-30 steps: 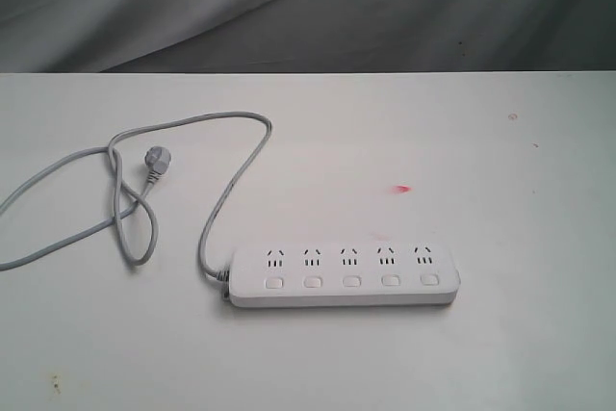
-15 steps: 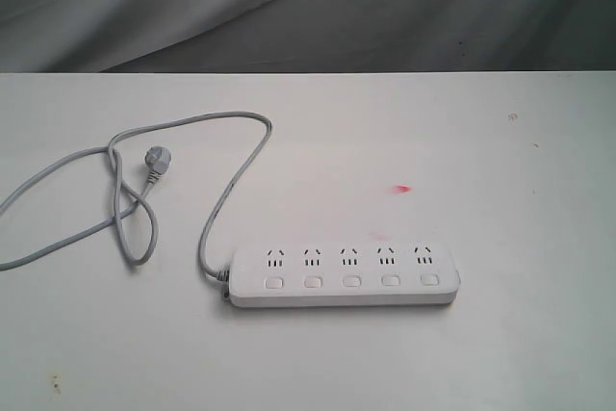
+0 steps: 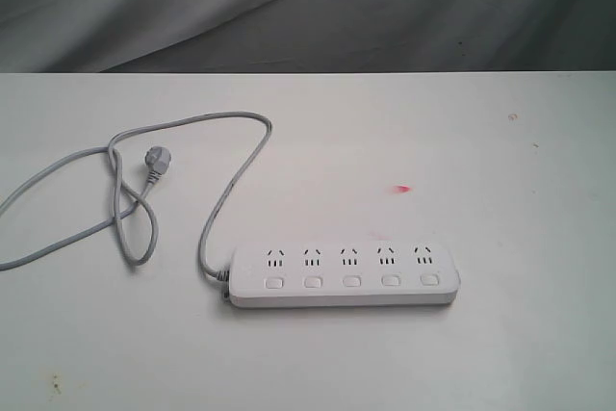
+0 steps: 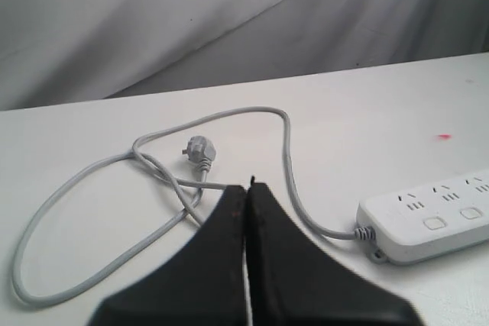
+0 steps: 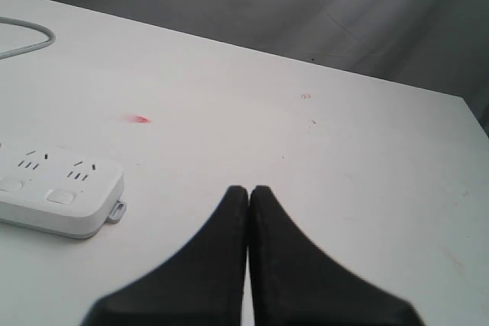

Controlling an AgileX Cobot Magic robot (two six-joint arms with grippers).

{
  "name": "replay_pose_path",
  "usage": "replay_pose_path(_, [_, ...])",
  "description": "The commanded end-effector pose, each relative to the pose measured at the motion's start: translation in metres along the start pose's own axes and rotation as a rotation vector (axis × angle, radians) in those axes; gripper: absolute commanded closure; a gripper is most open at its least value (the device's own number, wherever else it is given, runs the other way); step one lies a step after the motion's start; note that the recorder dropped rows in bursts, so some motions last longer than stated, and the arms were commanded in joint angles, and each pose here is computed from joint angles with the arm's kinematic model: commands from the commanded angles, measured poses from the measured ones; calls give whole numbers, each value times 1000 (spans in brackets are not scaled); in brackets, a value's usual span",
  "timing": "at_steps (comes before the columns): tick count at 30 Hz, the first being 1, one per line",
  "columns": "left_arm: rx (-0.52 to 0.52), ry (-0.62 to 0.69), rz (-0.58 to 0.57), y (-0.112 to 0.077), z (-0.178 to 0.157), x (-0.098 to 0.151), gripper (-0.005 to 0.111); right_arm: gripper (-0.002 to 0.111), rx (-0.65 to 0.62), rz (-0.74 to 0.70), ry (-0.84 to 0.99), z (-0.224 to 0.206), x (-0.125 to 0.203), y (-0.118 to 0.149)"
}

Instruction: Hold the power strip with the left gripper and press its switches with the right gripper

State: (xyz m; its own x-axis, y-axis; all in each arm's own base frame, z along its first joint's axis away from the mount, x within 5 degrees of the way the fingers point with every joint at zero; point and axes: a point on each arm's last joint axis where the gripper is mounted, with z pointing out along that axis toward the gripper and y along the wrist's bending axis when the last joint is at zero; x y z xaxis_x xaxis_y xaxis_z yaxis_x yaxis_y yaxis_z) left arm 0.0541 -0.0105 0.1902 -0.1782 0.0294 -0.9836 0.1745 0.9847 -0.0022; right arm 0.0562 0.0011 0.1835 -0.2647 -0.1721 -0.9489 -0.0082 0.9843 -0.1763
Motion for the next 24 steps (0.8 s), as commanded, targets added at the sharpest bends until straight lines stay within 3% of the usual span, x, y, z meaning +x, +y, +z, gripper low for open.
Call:
replay_pose_path(1, [2,14,-16,0,0,3,107,108,12,4,-12,0,0,-1])
replay_pose_path(24, [1,14,-10,0,0,3,107,108,12,4,-12,0,0,-1])
